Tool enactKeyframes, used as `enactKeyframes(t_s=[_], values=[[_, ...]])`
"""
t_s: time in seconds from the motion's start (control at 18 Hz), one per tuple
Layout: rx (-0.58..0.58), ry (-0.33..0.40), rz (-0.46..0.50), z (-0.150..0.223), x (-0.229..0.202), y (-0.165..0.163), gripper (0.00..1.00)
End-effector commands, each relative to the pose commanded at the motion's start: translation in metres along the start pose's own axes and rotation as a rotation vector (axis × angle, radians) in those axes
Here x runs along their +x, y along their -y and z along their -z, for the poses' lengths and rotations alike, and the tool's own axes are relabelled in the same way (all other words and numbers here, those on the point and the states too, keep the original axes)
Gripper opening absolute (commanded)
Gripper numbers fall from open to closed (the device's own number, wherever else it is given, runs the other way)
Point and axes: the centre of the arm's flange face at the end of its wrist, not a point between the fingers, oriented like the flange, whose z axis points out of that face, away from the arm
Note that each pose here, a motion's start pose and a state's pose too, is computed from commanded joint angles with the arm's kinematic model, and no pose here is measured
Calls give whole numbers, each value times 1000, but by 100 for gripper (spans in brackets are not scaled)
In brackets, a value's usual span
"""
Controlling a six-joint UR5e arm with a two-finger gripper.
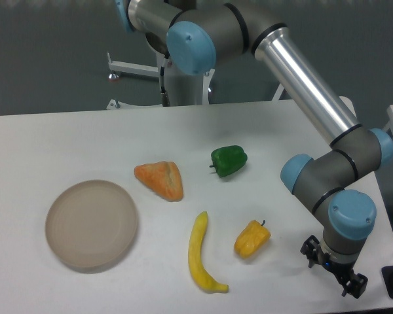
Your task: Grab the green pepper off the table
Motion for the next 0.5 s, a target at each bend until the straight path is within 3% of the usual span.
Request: enactKeyframes(t_s=[0.5], values=[[-3,-8,5,20,10,11,99]])
